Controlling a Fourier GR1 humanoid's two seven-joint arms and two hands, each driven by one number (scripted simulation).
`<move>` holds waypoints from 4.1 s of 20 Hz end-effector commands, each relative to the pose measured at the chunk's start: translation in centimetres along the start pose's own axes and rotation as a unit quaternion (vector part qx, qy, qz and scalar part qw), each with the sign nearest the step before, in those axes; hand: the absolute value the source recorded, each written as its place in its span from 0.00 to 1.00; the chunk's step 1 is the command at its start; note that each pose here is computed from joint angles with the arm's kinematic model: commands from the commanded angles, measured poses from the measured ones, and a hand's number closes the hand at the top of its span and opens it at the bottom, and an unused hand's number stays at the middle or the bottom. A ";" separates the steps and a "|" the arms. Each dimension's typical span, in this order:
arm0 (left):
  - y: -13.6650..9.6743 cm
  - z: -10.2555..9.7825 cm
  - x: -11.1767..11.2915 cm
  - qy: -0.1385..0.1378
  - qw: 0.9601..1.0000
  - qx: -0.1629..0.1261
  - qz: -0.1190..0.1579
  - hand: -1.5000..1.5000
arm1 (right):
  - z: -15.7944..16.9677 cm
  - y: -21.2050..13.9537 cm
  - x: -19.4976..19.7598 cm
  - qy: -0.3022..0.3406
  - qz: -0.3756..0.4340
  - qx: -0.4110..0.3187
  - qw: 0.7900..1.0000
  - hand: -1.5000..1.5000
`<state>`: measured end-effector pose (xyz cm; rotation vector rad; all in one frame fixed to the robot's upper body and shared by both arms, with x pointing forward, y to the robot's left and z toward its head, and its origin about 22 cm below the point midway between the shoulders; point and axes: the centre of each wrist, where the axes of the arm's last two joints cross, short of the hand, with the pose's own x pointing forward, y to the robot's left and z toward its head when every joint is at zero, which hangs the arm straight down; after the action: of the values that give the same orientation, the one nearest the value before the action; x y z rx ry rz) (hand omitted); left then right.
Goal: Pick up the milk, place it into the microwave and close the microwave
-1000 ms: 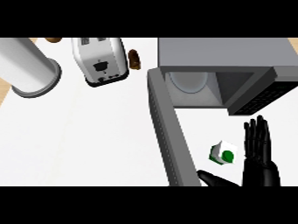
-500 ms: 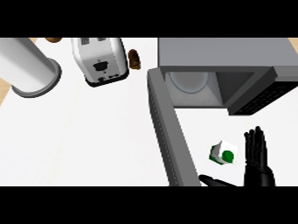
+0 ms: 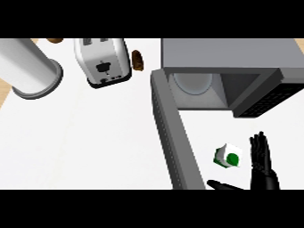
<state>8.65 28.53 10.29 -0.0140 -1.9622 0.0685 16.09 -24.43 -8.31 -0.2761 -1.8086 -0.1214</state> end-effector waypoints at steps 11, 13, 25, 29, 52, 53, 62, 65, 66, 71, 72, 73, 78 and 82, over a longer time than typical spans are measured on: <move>0.7 0.2 -0.6 -0.009 1.000 0.008 0.000 0.00 | -0.7 -0.9 -5.8 0.033 0.070 -0.071 0.994 0.00; 0.2 0.1 0.4 -0.008 1.000 0.010 -0.002 0.00 | 0.0 0.0 -6.0 0.044 0.082 -0.068 0.993 0.00; 0.1 -0.7 -1.2 0.004 1.000 0.007 -0.003 0.00 | -1.8 -4.4 -7.3 0.050 -0.102 0.116 0.987 0.00; 1.2 -0.6 -1.1 0.014 1.000 0.011 0.005 0.00 | -0.7 -1.4 -8.1 0.005 -0.140 0.115 0.983 1.00; 2.3 -0.6 -1.8 0.006 1.000 0.005 0.025 0.00 | -15.6 -3.5 -2.2 -0.080 -0.140 0.226 0.961 1.00; 0.6 0.7 -0.2 0.014 1.000 -0.001 0.027 0.00 | -15.9 -5.0 -2.1 -0.088 -0.145 0.222 0.960 1.00; 1.9 0.7 -1.2 0.009 0.999 0.007 0.031 0.00 | -17.3 0.0 3.7 -0.111 -0.104 0.239 0.959 1.00; 1.1 0.4 -1.7 0.019 0.999 0.019 0.031 0.00 | -18.5 3.1 4.8 -0.121 -0.073 0.228 0.963 1.00; 1.9 0.0 -2.3 0.014 1.000 0.014 0.024 0.00 | -19.6 3.2 5.6 -0.124 -0.058 0.238 0.961 1.00; 2.7 0.7 -2.1 0.021 1.000 0.008 0.020 0.00 | -22.8 7.8 6.4 -0.097 -0.032 0.231 0.968 1.00; 3.0 0.3 -2.2 0.014 1.000 0.003 0.016 0.00 | -22.8 7.5 4.9 -0.096 -0.033 0.234 0.967 1.00; 4.8 0.1 -1.8 0.013 1.000 0.013 0.016 0.00 | -23.5 6.1 5.9 -0.093 -0.025 0.228 0.969 1.00; 3.1 -0.1 -2.1 0.012 1.000 0.002 0.018 0.00 | -24.8 8.1 6.4 -0.085 -0.017 0.228 0.970 1.00; 2.9 -0.6 -2.4 0.012 0.999 -0.019 0.027 0.00 | -25.0 9.6 6.7 -0.100 -0.002 0.221 0.970 1.00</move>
<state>9.60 31.25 8.13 -0.0673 -1.9330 0.0927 36.65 -23.86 0.93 0.0488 -2.1019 0.2409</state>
